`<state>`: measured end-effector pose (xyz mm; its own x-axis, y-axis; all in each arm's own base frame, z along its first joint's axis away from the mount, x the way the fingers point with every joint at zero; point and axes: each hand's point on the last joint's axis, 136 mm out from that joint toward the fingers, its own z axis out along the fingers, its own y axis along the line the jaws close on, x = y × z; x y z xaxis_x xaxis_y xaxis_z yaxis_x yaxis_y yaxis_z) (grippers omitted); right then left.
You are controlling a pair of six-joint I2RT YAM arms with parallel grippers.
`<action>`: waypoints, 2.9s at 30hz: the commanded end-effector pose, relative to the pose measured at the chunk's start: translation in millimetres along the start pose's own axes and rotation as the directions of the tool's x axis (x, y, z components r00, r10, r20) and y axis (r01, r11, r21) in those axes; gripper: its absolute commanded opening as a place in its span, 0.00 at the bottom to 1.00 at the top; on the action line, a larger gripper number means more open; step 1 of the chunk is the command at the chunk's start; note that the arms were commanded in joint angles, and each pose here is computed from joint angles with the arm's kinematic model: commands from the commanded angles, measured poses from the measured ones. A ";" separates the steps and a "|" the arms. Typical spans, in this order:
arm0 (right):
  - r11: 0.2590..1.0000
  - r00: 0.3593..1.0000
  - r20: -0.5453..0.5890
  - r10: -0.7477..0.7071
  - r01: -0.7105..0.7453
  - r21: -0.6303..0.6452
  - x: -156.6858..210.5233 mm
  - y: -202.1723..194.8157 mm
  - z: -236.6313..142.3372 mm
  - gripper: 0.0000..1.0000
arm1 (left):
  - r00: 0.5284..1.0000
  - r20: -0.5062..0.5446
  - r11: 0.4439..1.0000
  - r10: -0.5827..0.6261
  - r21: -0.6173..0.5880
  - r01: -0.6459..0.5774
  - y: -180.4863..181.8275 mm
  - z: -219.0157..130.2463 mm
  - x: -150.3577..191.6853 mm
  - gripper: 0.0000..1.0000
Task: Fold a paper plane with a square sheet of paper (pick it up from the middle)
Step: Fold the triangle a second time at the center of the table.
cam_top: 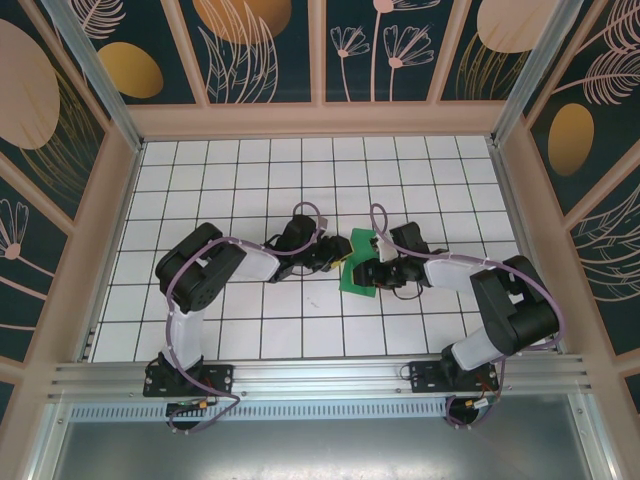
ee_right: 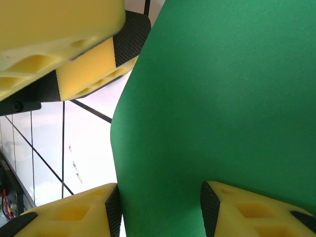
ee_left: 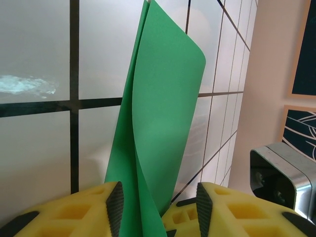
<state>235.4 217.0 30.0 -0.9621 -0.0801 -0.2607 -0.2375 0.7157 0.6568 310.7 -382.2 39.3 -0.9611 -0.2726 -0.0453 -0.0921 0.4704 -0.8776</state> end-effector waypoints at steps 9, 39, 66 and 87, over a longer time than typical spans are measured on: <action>0.999 0.999 0.021 -0.038 0.039 -0.034 -3.6 5.4 -3.1 0.50 | 0.999 -0.039 0.999 0.023 -0.041 -0.025 3.2 12.7 10.9 0.35; 0.887 0.928 0.191 -0.320 0.224 0.403 -14.1 23.6 -32.2 0.78 | 1.000 0.008 0.999 0.022 0.024 -0.022 -23.9 4.0 3.2 0.04; 0.586 0.852 0.076 -0.518 0.289 0.757 -18.5 22.3 -12.4 0.50 | 1.000 0.014 1.000 0.026 0.014 -0.026 -25.2 1.4 2.4 0.04; 0.629 0.858 0.087 -0.506 0.298 0.718 -15.4 27.1 -18.2 0.00 | 0.998 0.034 0.999 0.045 0.004 -0.045 -29.6 -3.5 -0.9 0.08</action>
<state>242.2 226.6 60.8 -0.6914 -0.3712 -0.6199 -0.3355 0.9248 -0.1795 311.9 -392.2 49.0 -0.9583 -0.2798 -0.0584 -0.0895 0.4876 -0.8685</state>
